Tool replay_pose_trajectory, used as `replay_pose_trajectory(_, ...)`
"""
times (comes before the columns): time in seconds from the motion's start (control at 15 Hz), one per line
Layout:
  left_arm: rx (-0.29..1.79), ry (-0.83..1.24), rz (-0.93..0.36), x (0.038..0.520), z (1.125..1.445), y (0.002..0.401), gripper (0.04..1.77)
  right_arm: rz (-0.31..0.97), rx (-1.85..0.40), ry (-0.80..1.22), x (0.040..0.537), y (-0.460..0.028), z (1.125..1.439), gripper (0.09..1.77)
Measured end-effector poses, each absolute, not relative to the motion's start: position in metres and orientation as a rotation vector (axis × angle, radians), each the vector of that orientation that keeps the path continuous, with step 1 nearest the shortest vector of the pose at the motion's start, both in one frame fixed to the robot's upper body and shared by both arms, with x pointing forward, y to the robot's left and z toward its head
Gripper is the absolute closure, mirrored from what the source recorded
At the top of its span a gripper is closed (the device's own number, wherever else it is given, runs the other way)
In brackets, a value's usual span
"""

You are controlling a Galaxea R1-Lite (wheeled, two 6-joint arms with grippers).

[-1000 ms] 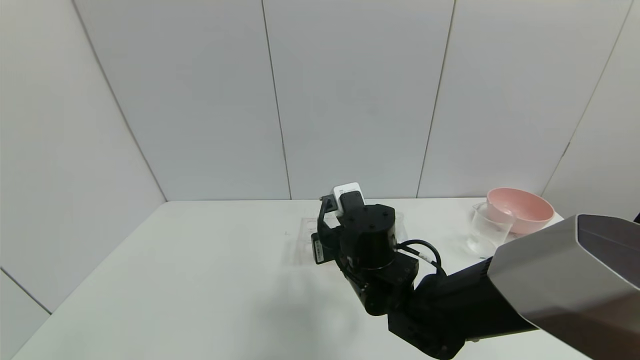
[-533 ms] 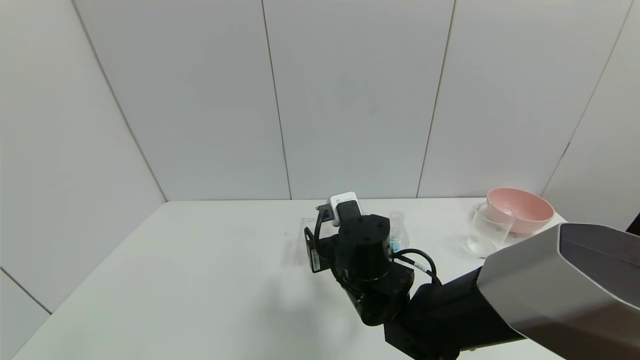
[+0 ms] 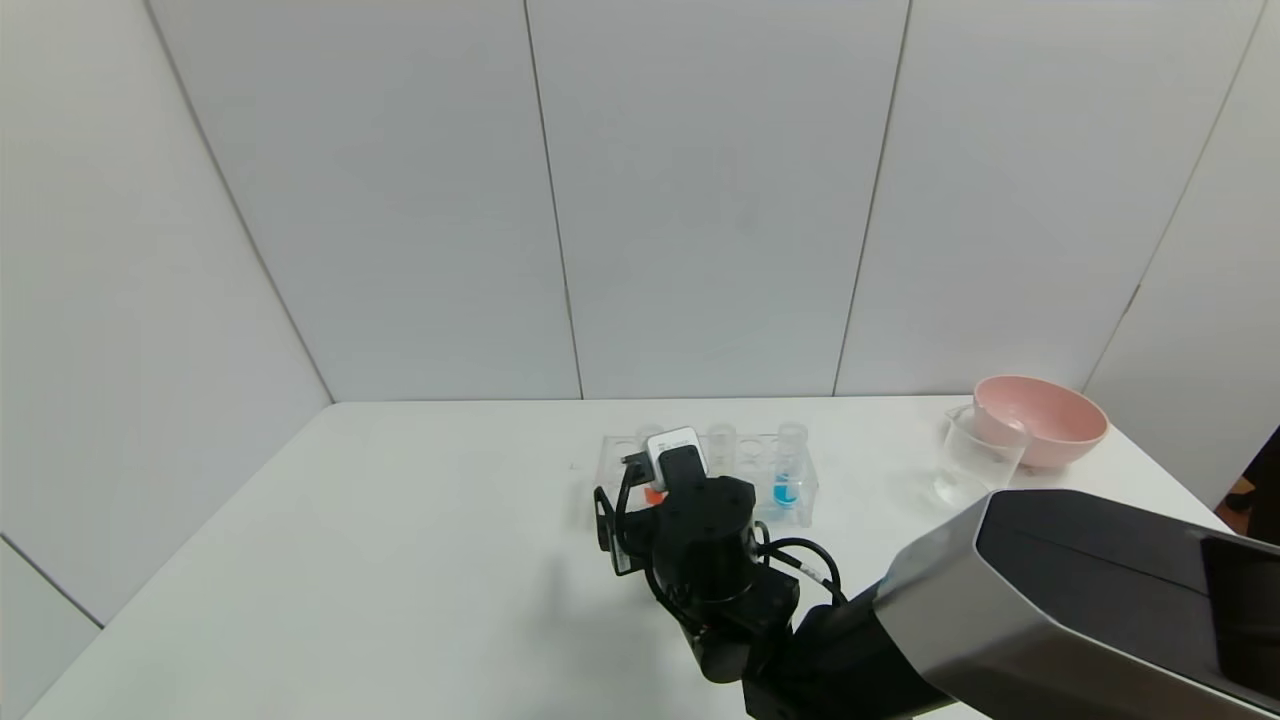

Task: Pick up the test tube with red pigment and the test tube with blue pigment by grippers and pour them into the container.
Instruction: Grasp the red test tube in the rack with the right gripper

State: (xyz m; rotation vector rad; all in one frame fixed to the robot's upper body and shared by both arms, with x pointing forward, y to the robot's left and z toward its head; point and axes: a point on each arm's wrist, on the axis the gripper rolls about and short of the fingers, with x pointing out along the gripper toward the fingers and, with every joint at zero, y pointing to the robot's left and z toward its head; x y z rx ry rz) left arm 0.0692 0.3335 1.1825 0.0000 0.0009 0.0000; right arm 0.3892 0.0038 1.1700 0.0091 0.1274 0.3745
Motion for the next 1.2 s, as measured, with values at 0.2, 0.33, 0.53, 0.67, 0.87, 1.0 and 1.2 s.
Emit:
replay_pose_trajectory(0.2,0.000,0.001,0.000,0.069,1.182,0.334,0.05,0.363,0.011,0.123,0.397,0.005,1.167,0.25)
replay_pose_trajectory(0.33,0.000,0.001,0.000,0.069,1.183,0.334,0.05,0.355,0.011,0.110,0.405,0.007,1.166,0.23)
replay_pose_trajectory(0.53,0.000,0.001,0.000,0.069,1.183,0.334,0.05,0.336,0.008,0.080,0.421,0.010,1.166,0.20)
replay_pose_trajectory(0.67,0.000,0.001,0.000,0.069,1.183,0.334,0.05,0.321,0.004,0.073,0.432,0.009,1.164,0.19)
replay_pose_trajectory(0.87,0.000,0.001,0.000,0.069,1.182,0.334,0.05,0.312,0.007,0.069,0.441,0.009,1.162,0.18)
replay_pose_trajectory(1.0,0.000,0.001,0.000,0.069,1.183,0.334,0.05,0.311,0.008,0.067,0.443,0.010,1.160,0.18)
replay_pose_trajectory(1.2,0.000,0.001,0.000,0.069,1.183,0.334,0.05,0.310,0.007,0.068,0.443,0.010,1.158,0.17)
